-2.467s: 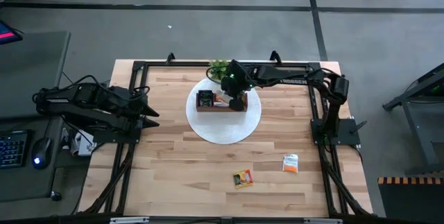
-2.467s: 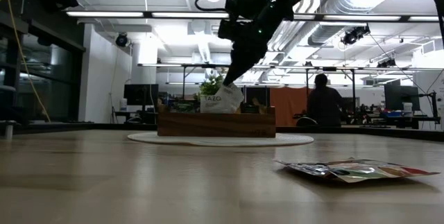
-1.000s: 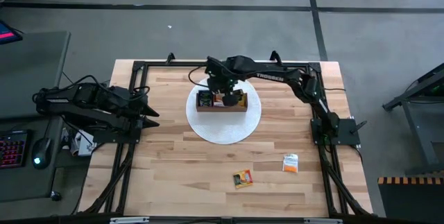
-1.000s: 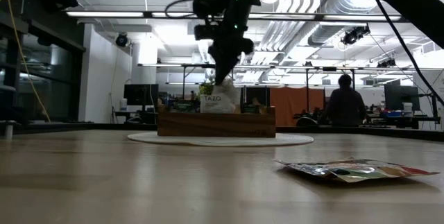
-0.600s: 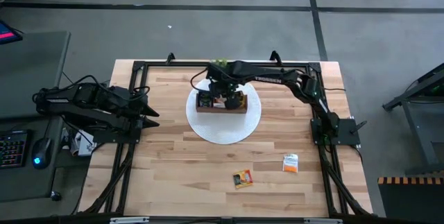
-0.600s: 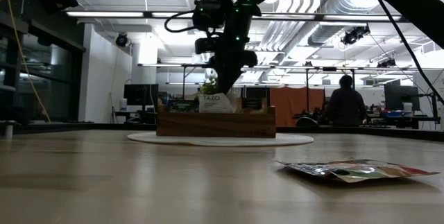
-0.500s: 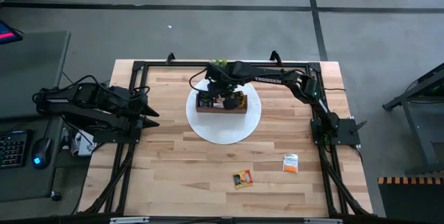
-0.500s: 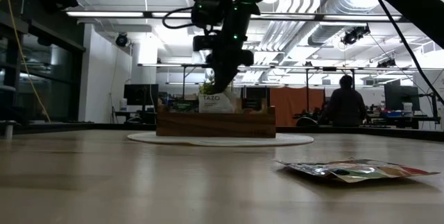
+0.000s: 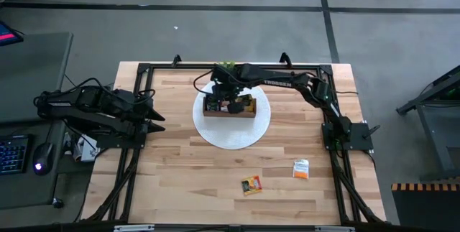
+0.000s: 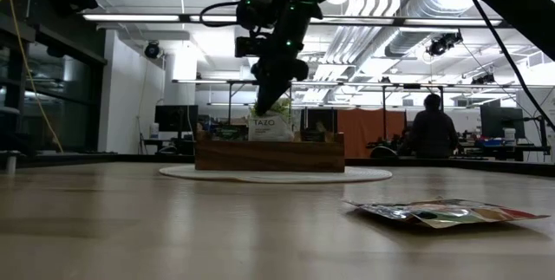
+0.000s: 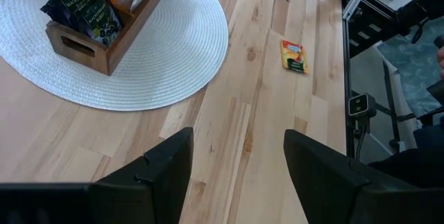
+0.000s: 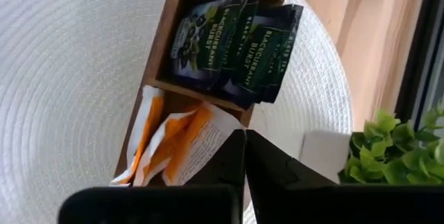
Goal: Pick & Place Tea
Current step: Adjust the other white orange tea bag, then put the white orange tea bag into the middle section of the wooden organizer
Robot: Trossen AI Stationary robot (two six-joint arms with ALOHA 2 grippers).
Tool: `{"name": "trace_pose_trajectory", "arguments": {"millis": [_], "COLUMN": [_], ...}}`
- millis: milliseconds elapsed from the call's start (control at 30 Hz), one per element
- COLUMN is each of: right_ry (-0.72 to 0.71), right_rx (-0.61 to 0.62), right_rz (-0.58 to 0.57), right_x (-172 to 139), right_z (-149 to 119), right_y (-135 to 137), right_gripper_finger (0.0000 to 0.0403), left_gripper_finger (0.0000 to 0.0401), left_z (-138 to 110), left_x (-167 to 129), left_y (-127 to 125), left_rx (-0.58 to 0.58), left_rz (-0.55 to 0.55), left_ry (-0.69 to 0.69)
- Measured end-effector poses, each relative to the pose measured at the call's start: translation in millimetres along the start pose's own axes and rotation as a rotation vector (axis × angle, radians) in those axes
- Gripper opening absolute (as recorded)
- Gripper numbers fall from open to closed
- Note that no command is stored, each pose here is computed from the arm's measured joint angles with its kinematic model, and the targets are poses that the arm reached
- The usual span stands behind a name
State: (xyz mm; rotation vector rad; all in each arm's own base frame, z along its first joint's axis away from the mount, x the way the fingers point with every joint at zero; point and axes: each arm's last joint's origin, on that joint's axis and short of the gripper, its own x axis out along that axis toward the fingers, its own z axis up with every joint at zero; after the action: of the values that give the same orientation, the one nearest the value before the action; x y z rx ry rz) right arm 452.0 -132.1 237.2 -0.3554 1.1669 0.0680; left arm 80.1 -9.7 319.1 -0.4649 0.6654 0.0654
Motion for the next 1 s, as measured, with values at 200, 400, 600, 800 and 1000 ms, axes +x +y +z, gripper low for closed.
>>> {"name": "trace_pose_trajectory", "arguments": {"millis": [200, 400, 600, 800, 1000], "right_ry": [-0.008, 0.013, 0.066, 0.124, 0.073], "right_rx": [0.007, 0.008, 0.013, 0.048, 0.05], "right_rz": [-0.013, 0.0, -0.02, 0.01, -0.017], "right_x": [0, 0, 0, -1, -11], "right_z": [2, 0, -4, -11, -6], "right_y": [0, 2, 2, 3, 2], "right_gripper_finger": [0.0032, 0.0084, 0.0138, 0.0174, 0.0181], "left_gripper_finger": [0.0223, 0.0223, 0.0223, 0.0223, 0.0223], "left_z": [0, 0, 0, 0, 0], "left_x": [0, 0, 0, 0, 0], "left_y": [0, 0, 0, 0, 0], "left_rx": [0.0, 0.0, 0.0, 0.0, 0.0], "left_rz": [-0.001, 0.0, 0.0, 0.0, 0.0], "left_ry": [0.0, 0.0, 0.0, 0.0, 0.0]}}
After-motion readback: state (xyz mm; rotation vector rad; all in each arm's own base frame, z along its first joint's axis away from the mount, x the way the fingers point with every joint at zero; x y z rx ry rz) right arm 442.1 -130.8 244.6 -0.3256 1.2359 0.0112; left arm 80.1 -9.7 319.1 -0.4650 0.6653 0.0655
